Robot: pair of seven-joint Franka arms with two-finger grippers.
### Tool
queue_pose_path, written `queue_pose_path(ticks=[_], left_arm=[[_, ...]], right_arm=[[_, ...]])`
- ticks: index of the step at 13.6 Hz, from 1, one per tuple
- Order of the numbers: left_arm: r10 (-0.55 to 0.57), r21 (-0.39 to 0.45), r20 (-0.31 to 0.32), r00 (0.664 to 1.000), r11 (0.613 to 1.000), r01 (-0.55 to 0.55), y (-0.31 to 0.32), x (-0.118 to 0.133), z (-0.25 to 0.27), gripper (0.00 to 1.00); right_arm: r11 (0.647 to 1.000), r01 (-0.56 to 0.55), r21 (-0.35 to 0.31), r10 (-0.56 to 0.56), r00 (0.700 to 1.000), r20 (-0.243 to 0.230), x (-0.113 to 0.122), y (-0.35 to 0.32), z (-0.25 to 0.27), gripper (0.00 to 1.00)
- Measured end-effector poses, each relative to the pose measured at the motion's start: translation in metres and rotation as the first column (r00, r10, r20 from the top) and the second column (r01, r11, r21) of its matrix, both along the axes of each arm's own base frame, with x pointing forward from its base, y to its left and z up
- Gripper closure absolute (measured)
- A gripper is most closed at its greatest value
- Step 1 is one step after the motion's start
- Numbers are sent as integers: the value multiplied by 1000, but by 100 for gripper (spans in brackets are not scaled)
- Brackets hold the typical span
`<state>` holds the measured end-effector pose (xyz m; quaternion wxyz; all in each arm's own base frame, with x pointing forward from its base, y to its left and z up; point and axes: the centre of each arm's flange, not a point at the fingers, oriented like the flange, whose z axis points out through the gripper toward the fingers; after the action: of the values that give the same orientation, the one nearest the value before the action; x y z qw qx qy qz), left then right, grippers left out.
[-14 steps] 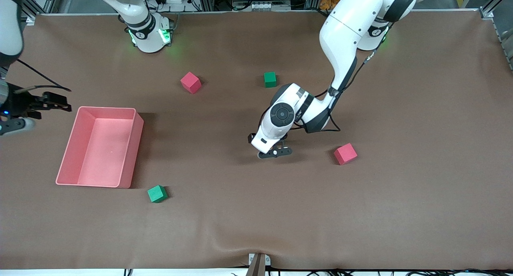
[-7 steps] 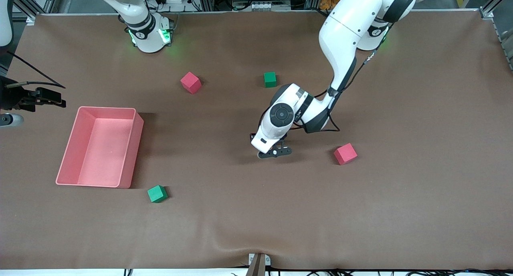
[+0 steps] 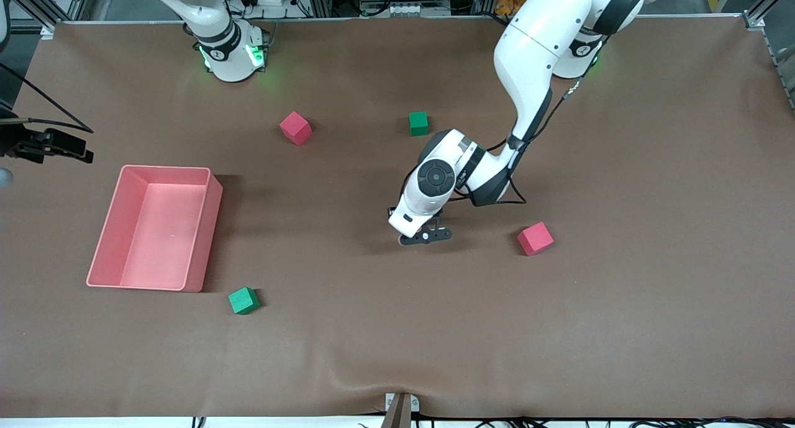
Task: Place and upright button with both arms
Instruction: 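Lift the button with the left gripper and turn it cap up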
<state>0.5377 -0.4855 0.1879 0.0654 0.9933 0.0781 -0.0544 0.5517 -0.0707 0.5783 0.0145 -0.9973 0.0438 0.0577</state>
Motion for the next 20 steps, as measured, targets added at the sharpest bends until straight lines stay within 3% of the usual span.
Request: queue_pose_path(ticks=[5,7,11,15,18,20], left_arm=[[6,1,4,1000,1000,-6,3,3,1,60],[50,9,13,999,999,-50,2,6,7,60],[234,60,126,964,968,-243,-24,-5,54,60],[276,181,309,910,922,-341,-71,-65,75,60],[321,249,443,837,853,-459,-107,-130,71,60],[275,284,547,790,827,-485,-124,-172,67,60]], right_arm=[[1000,-6,-7,6,999,37,0,26,30,0],[1000,-8,-7,8,1000,28,-3,27,41,0],[1000,-11,-8,11,999,37,-6,29,59,0],[1000,-23,-9,23,998,57,-6,36,68,0],[1000,-23,-10,23,998,57,-6,35,70,0],[1000,-22,-10,22,998,58,-7,35,73,0]])
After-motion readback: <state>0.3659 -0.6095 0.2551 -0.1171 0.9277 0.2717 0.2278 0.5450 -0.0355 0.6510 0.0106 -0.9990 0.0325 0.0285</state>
